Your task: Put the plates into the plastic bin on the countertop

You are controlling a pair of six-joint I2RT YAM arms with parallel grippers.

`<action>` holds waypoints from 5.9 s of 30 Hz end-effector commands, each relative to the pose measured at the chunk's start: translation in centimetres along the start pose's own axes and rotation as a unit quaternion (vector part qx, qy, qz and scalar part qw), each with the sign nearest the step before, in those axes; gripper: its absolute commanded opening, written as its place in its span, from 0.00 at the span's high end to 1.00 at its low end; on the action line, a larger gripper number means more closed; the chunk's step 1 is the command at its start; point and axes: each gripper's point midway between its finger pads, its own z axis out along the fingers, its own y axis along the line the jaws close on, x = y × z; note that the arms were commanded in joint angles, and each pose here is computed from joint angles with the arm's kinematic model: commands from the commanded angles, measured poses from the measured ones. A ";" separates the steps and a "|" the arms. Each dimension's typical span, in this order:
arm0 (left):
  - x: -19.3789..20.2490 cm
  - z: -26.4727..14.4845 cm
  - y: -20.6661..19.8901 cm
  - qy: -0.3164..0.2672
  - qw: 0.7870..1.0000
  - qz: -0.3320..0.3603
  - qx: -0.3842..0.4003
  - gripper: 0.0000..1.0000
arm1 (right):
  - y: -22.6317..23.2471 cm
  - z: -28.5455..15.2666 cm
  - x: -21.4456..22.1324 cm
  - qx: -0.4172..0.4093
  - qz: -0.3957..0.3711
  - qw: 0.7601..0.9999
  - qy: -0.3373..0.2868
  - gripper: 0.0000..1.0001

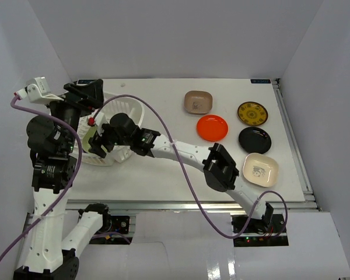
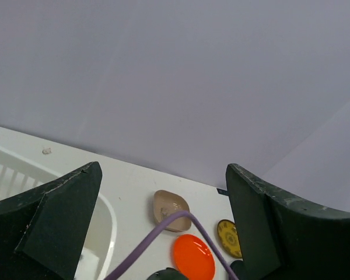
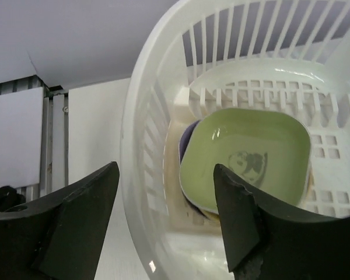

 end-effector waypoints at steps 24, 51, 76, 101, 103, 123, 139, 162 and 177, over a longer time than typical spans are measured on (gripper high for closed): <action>36.4 13.8 -5.9 0.343 0.939 0.004 -0.022 0.15 | -23.7 -56.8 16.6 0.622 0.294 0.725 -0.023 0.43; 56.6 20.2 3.7 0.367 0.912 0.086 -0.165 0.48 | -22.6 -52.8 18.0 0.519 0.329 0.788 -0.038 0.46; 25.8 18.2 -13.5 0.160 0.984 0.024 0.073 1.00 | -14.9 -54.8 21.9 0.603 0.344 0.718 0.047 0.23; 13.5 -0.1 16.4 0.103 0.923 0.109 -0.355 1.00 | -12.0 -54.8 29.7 0.624 0.423 0.651 0.094 0.48; 15.0 -0.9 18.9 0.125 0.908 0.113 -0.383 1.00 | -12.1 -54.7 29.6 0.621 0.423 0.654 0.090 0.50; 18.8 -3.4 27.4 0.191 0.879 0.022 -0.437 0.09 | -12.0 -55.2 23.9 0.607 0.378 0.698 0.029 0.92; 5.1 1.1 4.5 0.118 0.992 -0.048 -0.020 0.02 | -7.0 -33.5 -1.2 0.318 0.179 0.930 -0.052 0.92; -6.0 -1.8 -8.9 0.068 0.981 -0.005 0.183 0.02 | -0.4 1.0 -4.6 -0.011 -0.023 0.997 -0.076 0.84; -1.5 1.8 -5.9 0.110 0.974 -0.105 0.169 0.02 | -6.1 -14.4 -12.6 0.143 0.047 0.971 -0.186 0.30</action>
